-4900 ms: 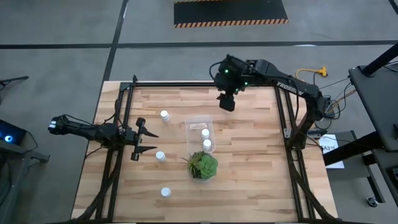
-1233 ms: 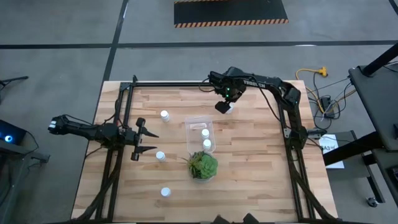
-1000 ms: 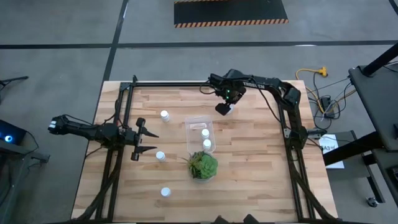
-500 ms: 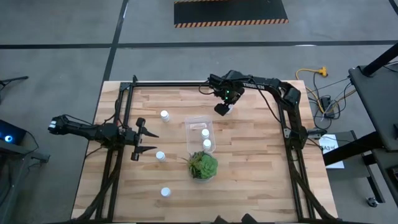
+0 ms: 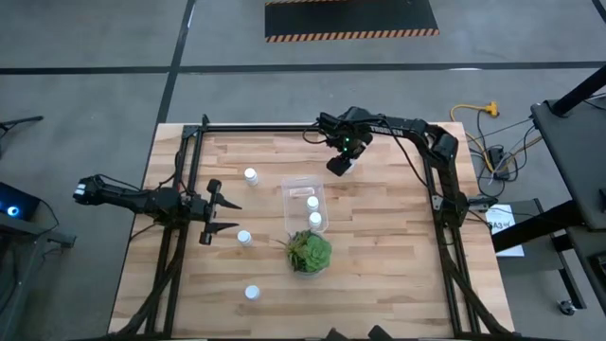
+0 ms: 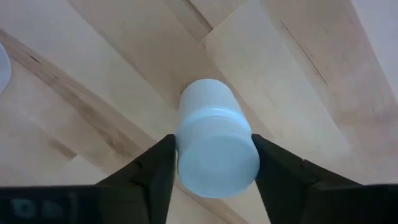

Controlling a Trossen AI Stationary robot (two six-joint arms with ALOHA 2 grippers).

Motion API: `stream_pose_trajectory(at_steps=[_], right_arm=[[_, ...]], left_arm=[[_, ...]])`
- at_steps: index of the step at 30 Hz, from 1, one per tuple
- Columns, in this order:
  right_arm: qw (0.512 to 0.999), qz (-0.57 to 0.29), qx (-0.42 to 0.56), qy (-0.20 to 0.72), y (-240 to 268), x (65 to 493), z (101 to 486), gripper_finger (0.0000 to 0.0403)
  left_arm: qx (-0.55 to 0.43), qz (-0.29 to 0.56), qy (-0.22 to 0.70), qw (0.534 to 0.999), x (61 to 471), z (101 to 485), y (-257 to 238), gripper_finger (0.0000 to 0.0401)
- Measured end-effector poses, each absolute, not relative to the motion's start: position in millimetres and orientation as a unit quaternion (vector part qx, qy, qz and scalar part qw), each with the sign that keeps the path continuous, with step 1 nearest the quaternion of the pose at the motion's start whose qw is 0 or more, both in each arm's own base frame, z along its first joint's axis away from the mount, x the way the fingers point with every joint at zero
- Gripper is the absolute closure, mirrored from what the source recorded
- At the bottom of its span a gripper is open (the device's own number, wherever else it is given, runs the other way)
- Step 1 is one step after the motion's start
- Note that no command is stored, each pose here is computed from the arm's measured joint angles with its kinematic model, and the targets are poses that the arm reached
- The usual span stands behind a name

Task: Pick and place pill bottles into a basket
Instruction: Put the white pill bottle into the transparent bin

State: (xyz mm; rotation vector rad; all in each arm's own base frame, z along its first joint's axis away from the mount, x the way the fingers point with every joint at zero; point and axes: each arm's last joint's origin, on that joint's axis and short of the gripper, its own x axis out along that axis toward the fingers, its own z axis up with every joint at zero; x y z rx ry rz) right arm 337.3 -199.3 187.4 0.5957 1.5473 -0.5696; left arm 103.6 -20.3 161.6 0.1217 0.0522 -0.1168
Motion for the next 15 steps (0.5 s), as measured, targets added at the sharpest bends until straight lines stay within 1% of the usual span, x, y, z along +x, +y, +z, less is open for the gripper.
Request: stream_pose_trajectory(at_steps=[3, 11, 15], right_arm=[[0.642, -0.245, 0.257, 0.679, -199, 337, 189, 0.0256], [0.641, -0.235, 0.249, 0.686, -199, 336, 190, 0.0256], [0.646, -0.230, 0.243, 0.687, -199, 336, 200, 0.0256]], left_arm=[[0.061, -0.058, 0.026, 0.996, 104, 162, -20, 0.0198], [0.061, -0.058, 0.026, 0.996, 104, 162, -20, 0.0198], [0.061, -0.058, 0.026, 0.996, 104, 162, -20, 0.0198]])
